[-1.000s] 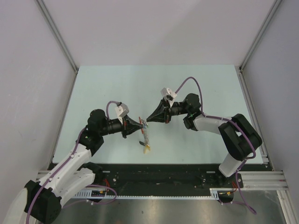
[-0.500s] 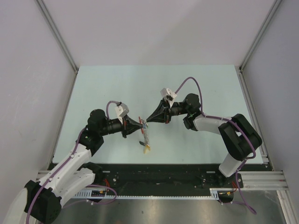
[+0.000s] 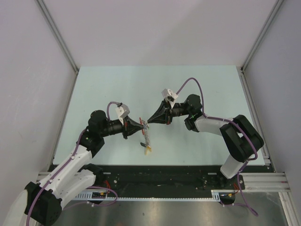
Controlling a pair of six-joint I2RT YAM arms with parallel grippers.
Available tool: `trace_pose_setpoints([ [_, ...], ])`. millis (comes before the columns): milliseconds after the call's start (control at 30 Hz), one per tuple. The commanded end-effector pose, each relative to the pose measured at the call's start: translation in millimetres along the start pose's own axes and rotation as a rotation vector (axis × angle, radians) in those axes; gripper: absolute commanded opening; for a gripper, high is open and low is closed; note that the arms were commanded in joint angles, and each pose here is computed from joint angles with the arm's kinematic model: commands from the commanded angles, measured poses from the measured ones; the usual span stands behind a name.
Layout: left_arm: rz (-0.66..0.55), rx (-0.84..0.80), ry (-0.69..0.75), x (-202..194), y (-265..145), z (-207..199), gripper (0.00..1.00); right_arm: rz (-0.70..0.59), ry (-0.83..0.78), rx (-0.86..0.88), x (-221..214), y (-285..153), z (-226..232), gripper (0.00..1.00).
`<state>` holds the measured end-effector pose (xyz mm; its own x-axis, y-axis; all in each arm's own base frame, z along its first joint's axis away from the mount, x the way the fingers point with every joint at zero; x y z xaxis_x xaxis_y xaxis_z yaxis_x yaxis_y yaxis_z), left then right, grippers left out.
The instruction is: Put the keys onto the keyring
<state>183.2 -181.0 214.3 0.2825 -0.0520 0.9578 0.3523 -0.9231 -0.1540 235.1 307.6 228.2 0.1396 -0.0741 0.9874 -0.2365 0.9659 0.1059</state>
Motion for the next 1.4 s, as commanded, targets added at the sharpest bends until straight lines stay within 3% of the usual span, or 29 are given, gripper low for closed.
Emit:
trace_pose_setpoints([
  [0,-0.047,-0.054,0.056,12.1,-0.5,-8.2,0.0,-0.03,-0.085,0.013,22.7,4.4,0.9,0.0],
  [1367,-0.042,-0.02,0.039,11.0,0.4,-3.5,0.0,-0.021,-0.094,0.053,24.8,6.7,9.7,0.0],
])
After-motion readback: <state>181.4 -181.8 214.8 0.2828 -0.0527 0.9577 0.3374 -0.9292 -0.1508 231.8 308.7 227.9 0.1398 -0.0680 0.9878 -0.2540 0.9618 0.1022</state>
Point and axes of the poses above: each gripper's point midway between its finger pads, its own y axis out along the fingers, its own z axis along the line the jaws close on, x = y × z, the point moved 5 cm from there along -y, back along the fingers, and after that the axes turned 1 degree about -y, right-handed, at the moved point
